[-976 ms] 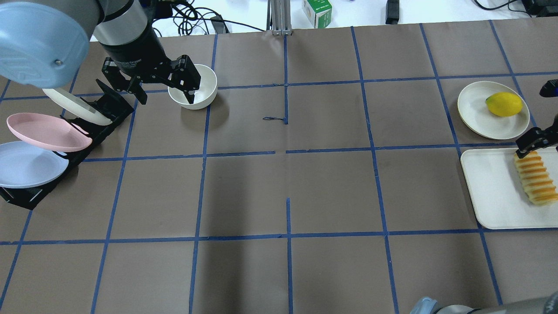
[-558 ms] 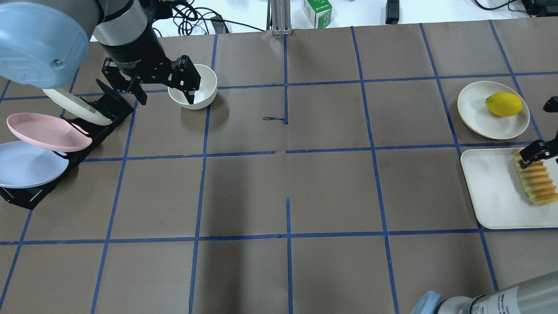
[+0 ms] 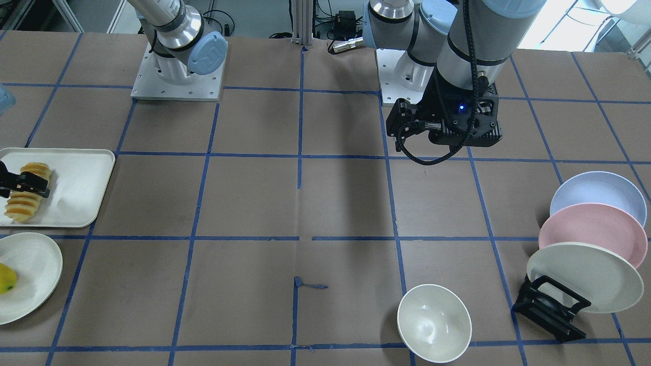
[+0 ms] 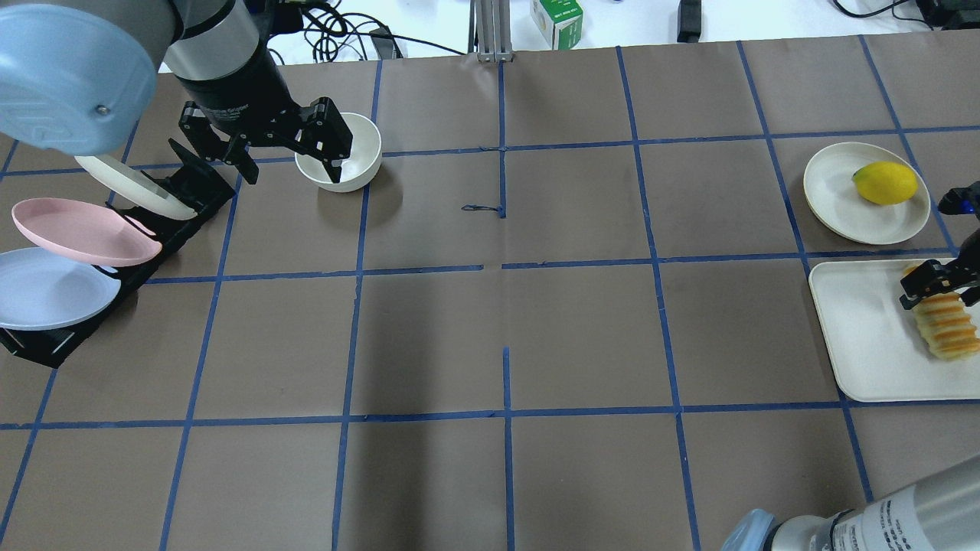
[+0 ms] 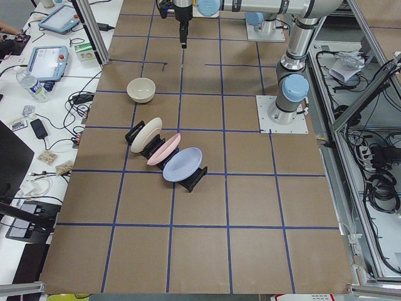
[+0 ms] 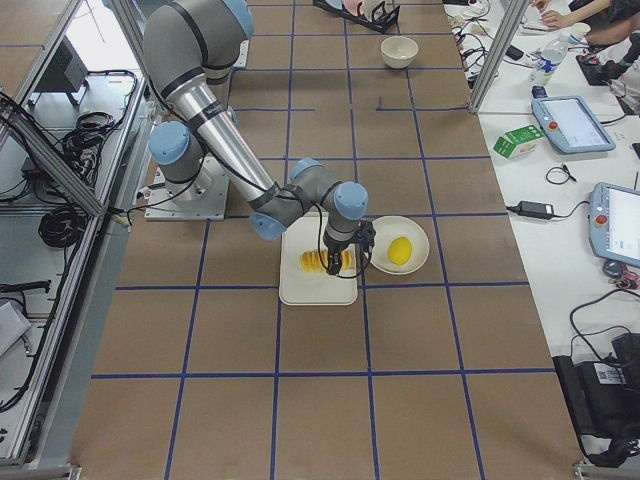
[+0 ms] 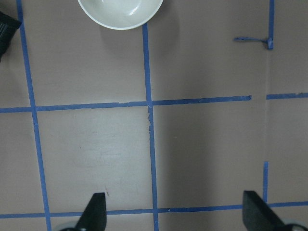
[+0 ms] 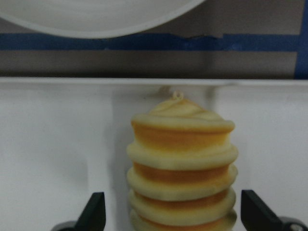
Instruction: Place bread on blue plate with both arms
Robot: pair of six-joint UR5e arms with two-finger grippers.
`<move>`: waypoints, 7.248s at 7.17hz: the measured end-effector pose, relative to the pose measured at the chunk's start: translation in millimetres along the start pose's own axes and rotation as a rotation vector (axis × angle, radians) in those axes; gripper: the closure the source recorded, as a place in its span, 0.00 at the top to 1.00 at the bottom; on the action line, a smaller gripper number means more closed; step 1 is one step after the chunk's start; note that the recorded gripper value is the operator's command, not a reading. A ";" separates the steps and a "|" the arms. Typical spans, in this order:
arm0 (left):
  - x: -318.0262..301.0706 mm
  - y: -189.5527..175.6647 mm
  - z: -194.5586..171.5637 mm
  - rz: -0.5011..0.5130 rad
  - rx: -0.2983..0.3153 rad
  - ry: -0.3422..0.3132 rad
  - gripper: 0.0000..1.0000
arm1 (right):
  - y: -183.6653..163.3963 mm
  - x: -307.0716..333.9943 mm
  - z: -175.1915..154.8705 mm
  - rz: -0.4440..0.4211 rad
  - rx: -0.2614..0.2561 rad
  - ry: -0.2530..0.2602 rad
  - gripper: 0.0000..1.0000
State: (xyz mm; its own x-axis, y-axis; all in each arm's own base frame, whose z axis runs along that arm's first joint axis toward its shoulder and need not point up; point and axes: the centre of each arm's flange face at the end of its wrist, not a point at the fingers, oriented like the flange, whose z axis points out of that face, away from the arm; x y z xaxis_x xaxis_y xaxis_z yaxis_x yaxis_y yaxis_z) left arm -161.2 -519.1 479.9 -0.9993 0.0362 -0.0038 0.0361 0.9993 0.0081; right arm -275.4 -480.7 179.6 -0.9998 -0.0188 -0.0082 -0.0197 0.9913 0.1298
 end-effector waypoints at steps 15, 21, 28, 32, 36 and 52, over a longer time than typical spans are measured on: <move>-218.9 -15.0 -8.5 -0.301 0.046 -0.005 1.00 | 37.5 -155.9 -153.9 0.102 -0.005 -0.025 0.00; -502.8 24.0 94.8 -0.702 0.002 -0.015 0.97 | 36.0 -283.0 -215.6 0.140 0.040 -0.092 0.00; -545.9 23.7 183.5 -0.726 -0.162 -0.129 0.11 | 44.4 -387.5 -221.1 0.203 0.068 -0.081 0.00; -545.5 24.2 185.1 -0.728 -0.168 -0.123 0.00 | 44.5 -389.0 -219.8 0.206 0.065 -0.080 0.00; -546.9 33.4 148.7 -0.729 -0.157 -0.160 0.00 | 43.9 -388.6 -218.9 0.207 0.063 -0.081 0.00; -43.9 -9.2 160.7 -0.122 0.055 0.339 0.00 | 32.1 -387.8 -216.0 0.203 0.094 -0.081 0.00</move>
State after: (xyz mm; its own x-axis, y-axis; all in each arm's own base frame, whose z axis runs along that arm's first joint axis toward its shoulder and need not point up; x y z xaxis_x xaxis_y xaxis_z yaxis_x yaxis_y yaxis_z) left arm -116.9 -528.7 319.3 -0.9406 -0.0787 0.3304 -0.0922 0.9954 -0.0254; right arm 110.4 -469.6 401.2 -0.9793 0.1893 -0.0715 0.1865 0.9815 0.0440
